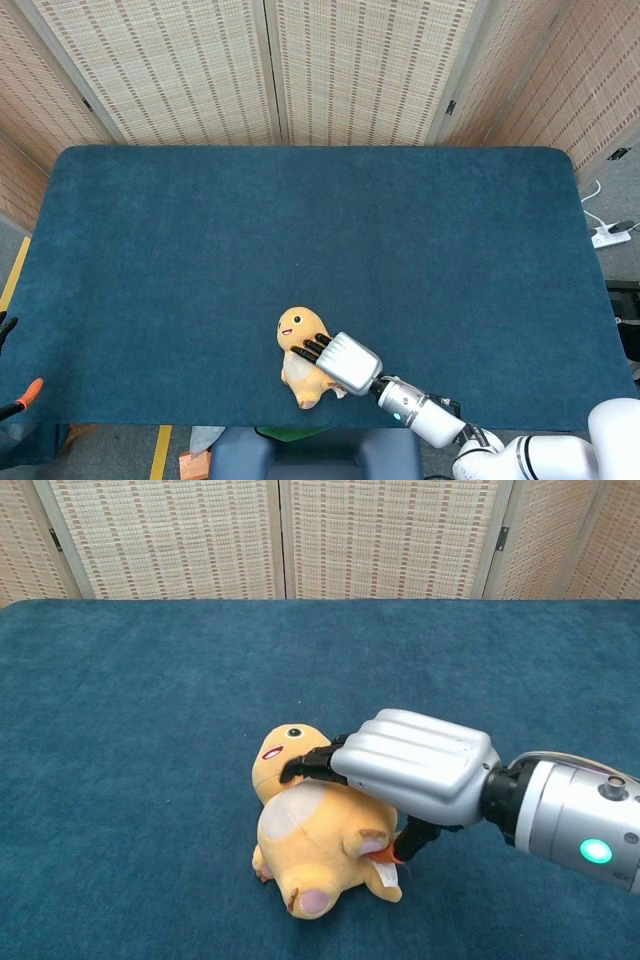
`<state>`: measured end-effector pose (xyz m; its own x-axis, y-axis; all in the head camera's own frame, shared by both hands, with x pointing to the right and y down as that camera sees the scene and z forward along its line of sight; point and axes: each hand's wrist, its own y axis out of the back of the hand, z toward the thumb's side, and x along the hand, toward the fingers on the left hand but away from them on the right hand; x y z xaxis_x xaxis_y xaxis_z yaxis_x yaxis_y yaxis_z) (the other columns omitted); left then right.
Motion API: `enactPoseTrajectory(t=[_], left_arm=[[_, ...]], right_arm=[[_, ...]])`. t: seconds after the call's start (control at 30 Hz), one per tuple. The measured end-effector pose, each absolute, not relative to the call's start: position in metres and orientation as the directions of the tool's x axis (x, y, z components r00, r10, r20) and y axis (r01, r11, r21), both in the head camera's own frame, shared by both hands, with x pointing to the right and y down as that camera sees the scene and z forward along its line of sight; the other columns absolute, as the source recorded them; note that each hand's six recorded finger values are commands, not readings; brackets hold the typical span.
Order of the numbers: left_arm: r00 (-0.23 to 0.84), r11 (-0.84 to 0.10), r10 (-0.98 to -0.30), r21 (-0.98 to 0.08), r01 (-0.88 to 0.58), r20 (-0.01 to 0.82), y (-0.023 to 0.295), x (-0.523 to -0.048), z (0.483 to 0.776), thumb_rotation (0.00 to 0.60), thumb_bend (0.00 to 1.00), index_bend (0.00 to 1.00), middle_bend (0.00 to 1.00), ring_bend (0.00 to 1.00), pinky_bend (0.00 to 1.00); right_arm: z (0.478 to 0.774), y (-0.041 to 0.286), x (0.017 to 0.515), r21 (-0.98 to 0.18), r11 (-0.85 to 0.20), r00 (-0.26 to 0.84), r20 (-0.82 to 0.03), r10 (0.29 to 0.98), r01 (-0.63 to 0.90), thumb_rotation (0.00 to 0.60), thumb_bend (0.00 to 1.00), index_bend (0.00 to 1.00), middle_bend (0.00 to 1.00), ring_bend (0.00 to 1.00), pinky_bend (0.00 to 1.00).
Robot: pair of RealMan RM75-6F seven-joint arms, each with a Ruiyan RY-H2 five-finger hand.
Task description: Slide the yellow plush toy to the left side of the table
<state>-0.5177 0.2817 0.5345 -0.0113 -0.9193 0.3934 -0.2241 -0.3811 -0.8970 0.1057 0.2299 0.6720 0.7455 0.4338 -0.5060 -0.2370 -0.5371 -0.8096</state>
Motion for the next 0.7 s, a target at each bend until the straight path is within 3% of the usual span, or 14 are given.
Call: enactPoseTrajectory(t=[0.23,0.47,0.7], left_arm=[[-0.008,-0.382,-0.920,-0.898,-0.220,0.393,0.282,-0.516,0.535,0.600,0.29,0.00,0.00,0.00,0.14],[-0.003,-0.380,-0.921,-0.900,-0.214,0.390,0.282,-0.516,0.534,0.600,0.29,0.00,0.00,0.00,0.14],[0.040,-0.387,-0.921,-0.897,-0.214,0.388,0.284,-0.505,0.535,0.600,0.29,0.00,0.02,0.01,0.17]], right_arm=[[0.663,0.225,0.116,-0.788,-0.585,0.736,-0.511,0.445,-0.193,0.600,0.14,0.00,0.00,0.00,0.00],[0.645,0.224,0.138,-0.769,-0.618,0.725,-0.517,0.455,-0.160,0.600,0.12,0.00,0.00,0.00,0.00],[0.609,0.224,0.205,-0.796,-0.600,0.656,-0.496,0.569,-0.081,0.600,0.12,0.00,0.00,0.00,0.00]])
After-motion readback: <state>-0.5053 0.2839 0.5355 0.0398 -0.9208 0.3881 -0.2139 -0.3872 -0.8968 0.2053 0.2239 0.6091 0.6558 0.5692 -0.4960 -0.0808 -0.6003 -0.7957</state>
